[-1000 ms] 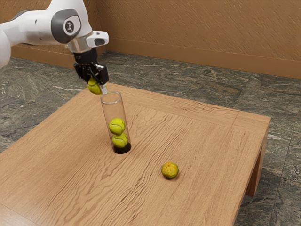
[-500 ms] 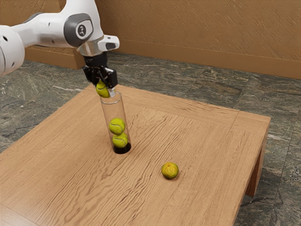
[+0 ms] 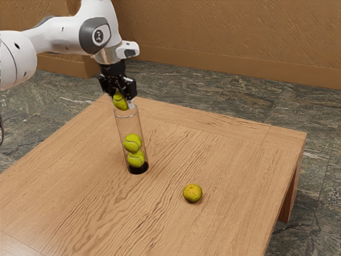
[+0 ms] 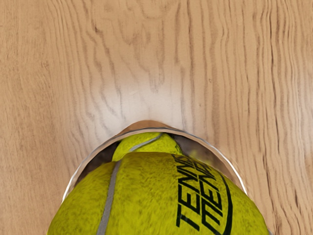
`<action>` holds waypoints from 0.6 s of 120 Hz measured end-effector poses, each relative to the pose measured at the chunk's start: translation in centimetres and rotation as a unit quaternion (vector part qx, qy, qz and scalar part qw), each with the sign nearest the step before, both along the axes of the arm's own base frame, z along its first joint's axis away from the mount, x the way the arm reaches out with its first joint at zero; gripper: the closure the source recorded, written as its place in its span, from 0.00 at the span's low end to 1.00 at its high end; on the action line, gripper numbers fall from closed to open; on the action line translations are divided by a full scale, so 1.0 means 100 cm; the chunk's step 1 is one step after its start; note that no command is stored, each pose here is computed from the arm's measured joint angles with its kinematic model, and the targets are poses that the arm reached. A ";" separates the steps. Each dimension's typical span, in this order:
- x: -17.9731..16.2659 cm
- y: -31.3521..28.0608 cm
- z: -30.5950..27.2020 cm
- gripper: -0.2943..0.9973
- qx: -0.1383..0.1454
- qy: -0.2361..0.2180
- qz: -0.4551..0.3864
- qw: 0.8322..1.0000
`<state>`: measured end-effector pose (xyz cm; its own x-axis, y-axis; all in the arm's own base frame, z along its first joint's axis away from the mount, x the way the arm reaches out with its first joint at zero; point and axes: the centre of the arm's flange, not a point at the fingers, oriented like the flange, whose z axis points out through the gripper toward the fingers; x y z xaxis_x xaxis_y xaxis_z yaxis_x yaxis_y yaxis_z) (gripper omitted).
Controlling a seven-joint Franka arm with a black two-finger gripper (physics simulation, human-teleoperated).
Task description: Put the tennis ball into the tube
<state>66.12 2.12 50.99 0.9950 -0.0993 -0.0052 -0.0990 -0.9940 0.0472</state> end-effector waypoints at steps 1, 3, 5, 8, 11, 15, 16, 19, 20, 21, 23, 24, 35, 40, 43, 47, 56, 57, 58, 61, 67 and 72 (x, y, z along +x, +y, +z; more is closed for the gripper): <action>0.000 0.000 -0.001 0.47 0.000 0.000 0.000 1.000; 0.000 -0.001 -0.002 0.47 0.000 0.001 0.000 1.000; 0.000 -0.002 -0.003 0.47 0.000 0.002 -0.001 1.000; 0.000 -0.002 -0.003 0.47 0.000 0.002 -0.001 1.000; 0.000 -0.002 -0.003 0.47 0.000 0.002 0.000 1.000; 0.000 -0.001 -0.004 0.47 0.000 0.002 0.001 1.000; 0.000 -0.001 -0.004 0.47 0.000 0.002 0.001 1.000; 0.000 0.000 -0.004 0.47 0.000 0.002 0.002 1.000; 0.000 0.000 -0.004 0.47 0.000 0.002 0.002 1.000; 0.000 0.001 -0.004 0.47 0.000 0.002 0.003 1.000; 0.000 0.001 -0.004 0.47 0.000 0.002 0.003 1.000; 0.000 0.001 -0.004 0.46 0.000 0.002 0.003 1.000; 0.000 0.001 -0.003 0.39 -0.001 0.001 0.004 1.000; 0.001 0.001 -0.002 0.36 -0.002 0.001 0.005 1.000; 0.001 0.001 -0.002 0.35 -0.002 0.000 0.005 1.000; 0.001 0.001 0.000 0.33 -0.002 -0.001 0.005 1.000; -0.006 0.002 0.011 0.30 -0.004 -0.003 0.006 1.000; -0.007 0.003 0.013 0.30 -0.004 -0.003 0.007 1.000; -0.011 0.004 0.017 0.30 -0.005 -0.003 0.008 1.000; -0.022 0.008 0.033 0.29 -0.008 -0.004 0.011 1.000; -0.053 0.016 0.085 0.28 -0.011 -0.025 0.017 0.999; -0.078 0.022 0.125 0.27 -0.003 -0.044 0.020 0.999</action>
<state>58.33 4.31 63.50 0.9947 -0.0599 0.0835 -0.0640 -0.9969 0.0466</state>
